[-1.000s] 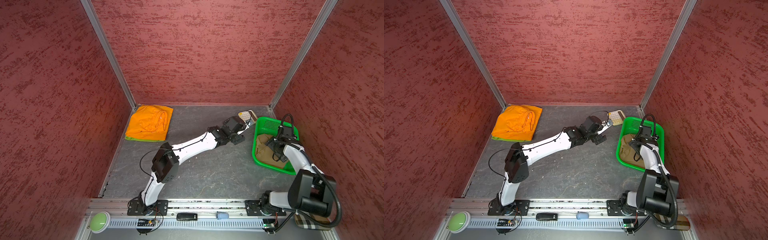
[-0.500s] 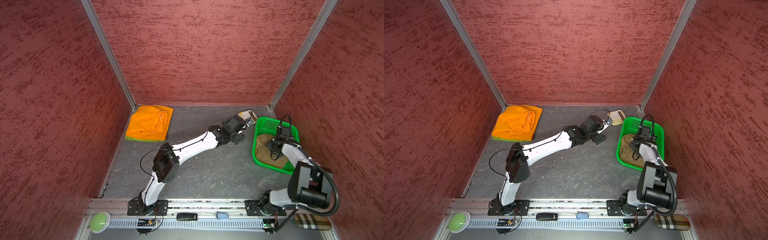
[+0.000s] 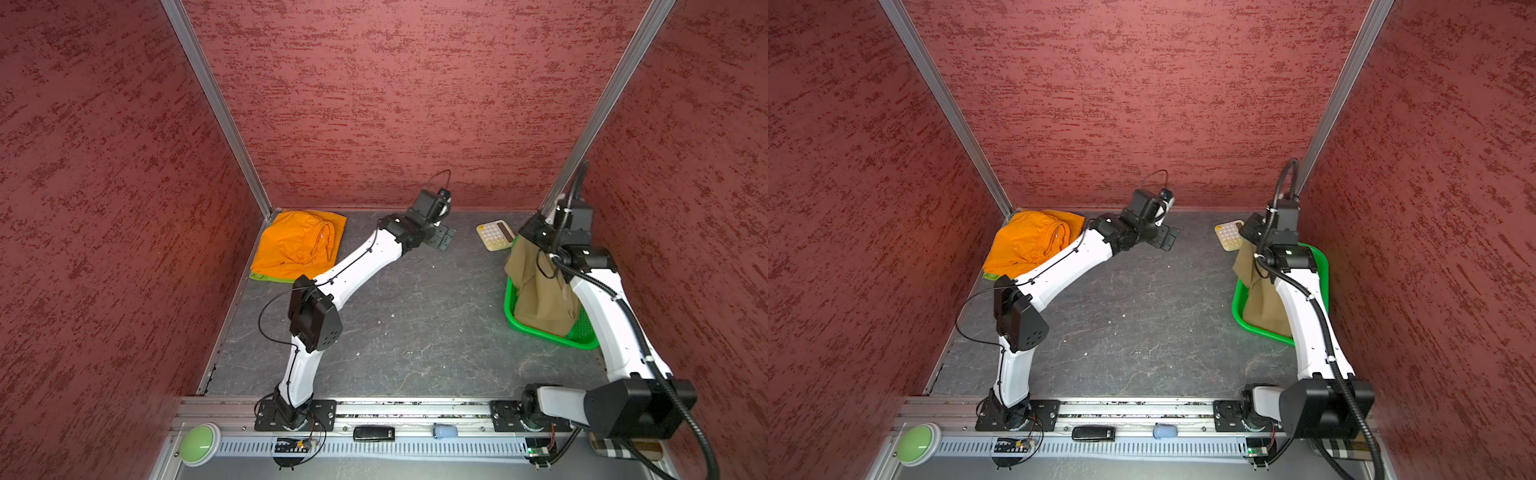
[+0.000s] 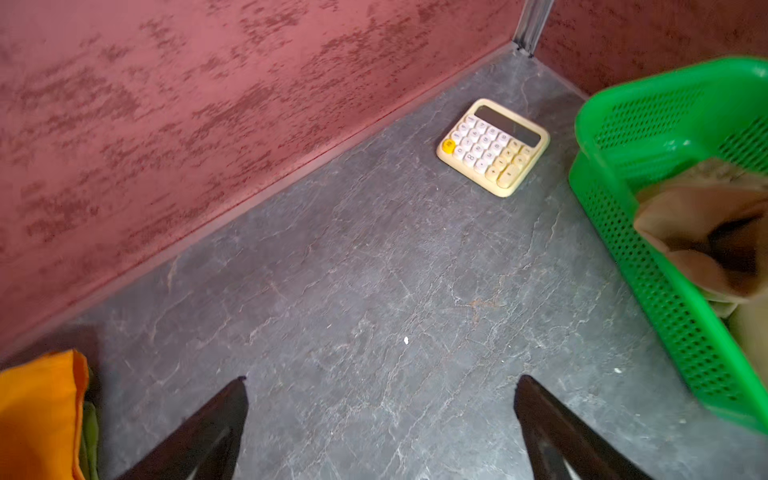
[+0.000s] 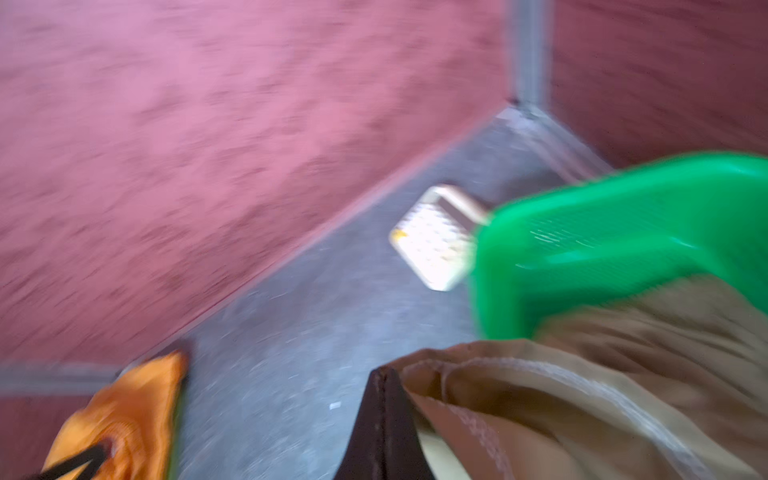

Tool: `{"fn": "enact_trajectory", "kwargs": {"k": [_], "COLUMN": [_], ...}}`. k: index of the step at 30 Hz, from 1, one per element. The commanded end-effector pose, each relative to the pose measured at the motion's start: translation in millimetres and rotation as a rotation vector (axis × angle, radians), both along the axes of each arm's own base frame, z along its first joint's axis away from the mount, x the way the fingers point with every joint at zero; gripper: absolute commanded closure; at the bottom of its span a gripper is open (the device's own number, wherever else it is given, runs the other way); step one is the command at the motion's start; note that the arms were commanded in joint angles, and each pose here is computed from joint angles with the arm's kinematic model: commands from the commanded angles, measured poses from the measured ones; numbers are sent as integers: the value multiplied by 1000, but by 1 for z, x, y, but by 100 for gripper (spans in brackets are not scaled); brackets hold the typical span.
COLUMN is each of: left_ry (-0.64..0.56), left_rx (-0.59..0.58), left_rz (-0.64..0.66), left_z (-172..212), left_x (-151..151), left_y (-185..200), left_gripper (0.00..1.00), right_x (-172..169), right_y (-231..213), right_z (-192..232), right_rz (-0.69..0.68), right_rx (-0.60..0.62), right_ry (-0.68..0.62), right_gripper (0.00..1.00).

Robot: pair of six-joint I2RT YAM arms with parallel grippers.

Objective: Fold and stack the shorts
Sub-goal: 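Pull the khaki shorts out of the basket onto the table with the right gripper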

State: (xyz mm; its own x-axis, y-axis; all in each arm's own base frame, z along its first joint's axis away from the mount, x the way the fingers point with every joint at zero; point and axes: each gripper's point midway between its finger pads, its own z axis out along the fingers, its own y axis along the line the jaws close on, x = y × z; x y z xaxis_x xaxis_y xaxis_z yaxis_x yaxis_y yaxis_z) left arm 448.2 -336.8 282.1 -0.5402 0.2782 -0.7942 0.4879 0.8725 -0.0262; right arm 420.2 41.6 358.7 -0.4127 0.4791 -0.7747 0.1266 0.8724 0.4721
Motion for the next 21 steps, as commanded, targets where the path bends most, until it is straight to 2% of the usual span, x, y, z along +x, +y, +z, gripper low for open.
{"fn": "enact_trajectory", "kwargs": {"k": [1, 4, 7, 9, 11, 13, 14, 16, 18, 21], "left_ry": [43, 0, -32, -36, -30, -13, -5, 15, 43, 79], "left_rx": [-304, -363, -404, -426, -445, -465, -473, -486, -498, -516], "left_rz": [49, 106, 160, 199, 230, 250, 260, 270, 275, 279], "left_z": [68, 90, 103, 103, 99, 94, 91, 85, 76, 64], "left_x": [-14, -16, -21, -21, -20, -19, -19, -17, -17, -17], "left_y": [37, 73, 105, 125, 140, 150, 155, 160, 162, 160], "left_gripper": [1, 1, 1, 1, 1, 1, 1, 1, 1, 1], "right_x": [-4, -28, -70, -91, -91, -68, -46, -3, 37, 63], "right_y": [87, 150, 176, 171, 157, 138, 131, 116, 109, 134], "right_z": [89, 168, 237, 268, 276, 260, 238, 178, 92, -12], "right_rz": [265, 494, 661, 675, 602, 491, 460, 386, 338, 399], "right_rx": [-45, -35, 15, 29, -6, -44, -47, -30, -22, -59], "right_ry": [-197, -401, -619, -730, -760, -688, -609, -413, -169, 86], "right_gripper": [100, 100, 100, 100, 100, 100, 100, 100, 100, 100]}}
